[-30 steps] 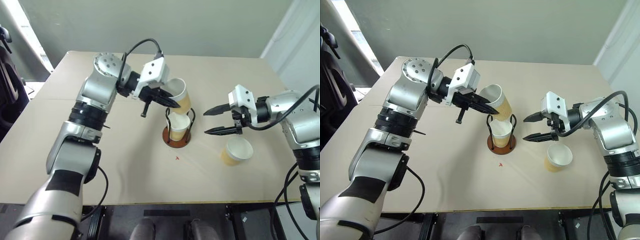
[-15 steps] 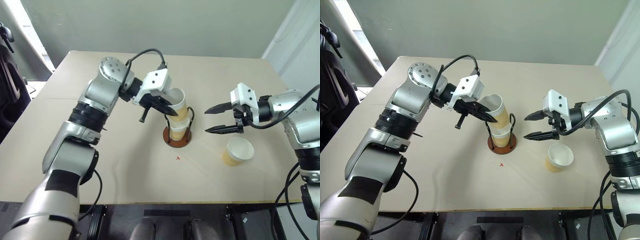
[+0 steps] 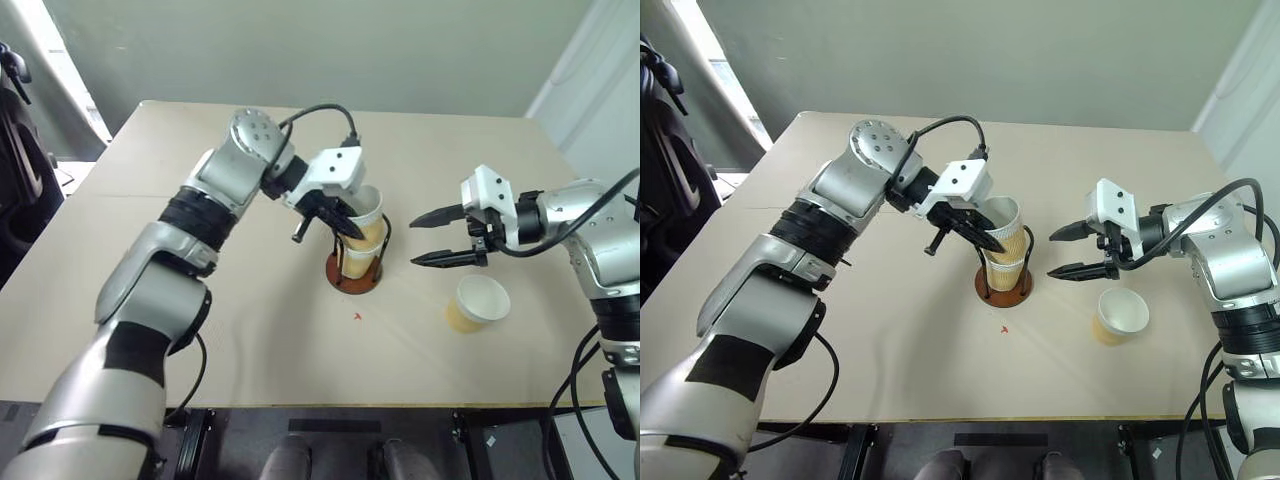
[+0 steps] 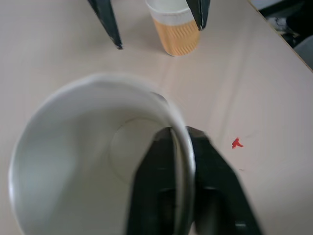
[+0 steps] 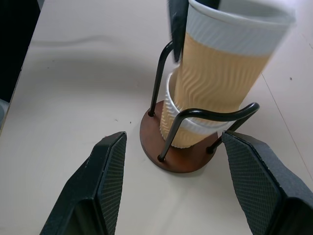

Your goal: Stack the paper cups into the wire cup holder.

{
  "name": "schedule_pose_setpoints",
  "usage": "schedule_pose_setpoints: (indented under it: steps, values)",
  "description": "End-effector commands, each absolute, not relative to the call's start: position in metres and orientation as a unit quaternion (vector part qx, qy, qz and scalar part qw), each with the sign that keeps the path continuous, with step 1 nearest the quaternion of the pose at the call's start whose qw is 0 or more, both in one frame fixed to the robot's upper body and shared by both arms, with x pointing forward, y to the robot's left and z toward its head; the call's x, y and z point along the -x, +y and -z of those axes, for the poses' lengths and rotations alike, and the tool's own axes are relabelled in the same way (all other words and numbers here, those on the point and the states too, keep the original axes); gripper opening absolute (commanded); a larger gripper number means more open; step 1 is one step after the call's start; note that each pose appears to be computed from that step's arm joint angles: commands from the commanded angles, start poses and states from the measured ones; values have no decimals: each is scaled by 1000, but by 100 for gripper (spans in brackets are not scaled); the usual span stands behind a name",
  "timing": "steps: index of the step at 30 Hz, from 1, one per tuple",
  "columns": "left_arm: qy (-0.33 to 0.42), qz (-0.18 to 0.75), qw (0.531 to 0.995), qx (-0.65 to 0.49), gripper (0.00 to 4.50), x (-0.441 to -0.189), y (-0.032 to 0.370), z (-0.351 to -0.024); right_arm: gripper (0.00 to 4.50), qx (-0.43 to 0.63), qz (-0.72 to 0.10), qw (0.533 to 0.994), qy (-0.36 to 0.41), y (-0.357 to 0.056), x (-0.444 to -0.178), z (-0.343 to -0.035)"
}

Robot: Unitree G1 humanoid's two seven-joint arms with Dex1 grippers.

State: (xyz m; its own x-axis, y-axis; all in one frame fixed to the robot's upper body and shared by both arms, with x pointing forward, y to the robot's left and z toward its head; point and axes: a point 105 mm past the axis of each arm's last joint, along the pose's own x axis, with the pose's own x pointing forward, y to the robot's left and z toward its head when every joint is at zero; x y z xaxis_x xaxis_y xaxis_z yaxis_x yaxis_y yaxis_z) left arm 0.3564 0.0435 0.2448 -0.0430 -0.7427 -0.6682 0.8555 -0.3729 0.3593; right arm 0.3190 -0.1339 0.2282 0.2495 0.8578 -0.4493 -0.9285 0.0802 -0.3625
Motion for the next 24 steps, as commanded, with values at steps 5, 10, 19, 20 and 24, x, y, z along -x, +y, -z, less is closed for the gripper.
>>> schedule_pose_setpoints:
  steps: [5, 10, 19, 20, 24]
  values:
    - [51, 730, 526, -433, 317, -350, 38, -262, 312, 304, -598, 741, 37, -138, -316, -243]
    - [38, 730, 528, -433, 444, -351, 36, -266, 312, 305, -597, 741, 37, -139, -317, -243]
    - [-18, 713, 607, -350, 444, -357, 51, -293, 312, 292, -567, 769, 44, -148, -315, -242]
    - [-27, 710, 618, -336, 444, -357, 55, -298, 312, 288, -564, 773, 42, -148, -314, -244]
    - [-58, 700, 656, -276, 444, -352, 70, -313, 312, 269, -544, 794, 35, -152, -311, -253]
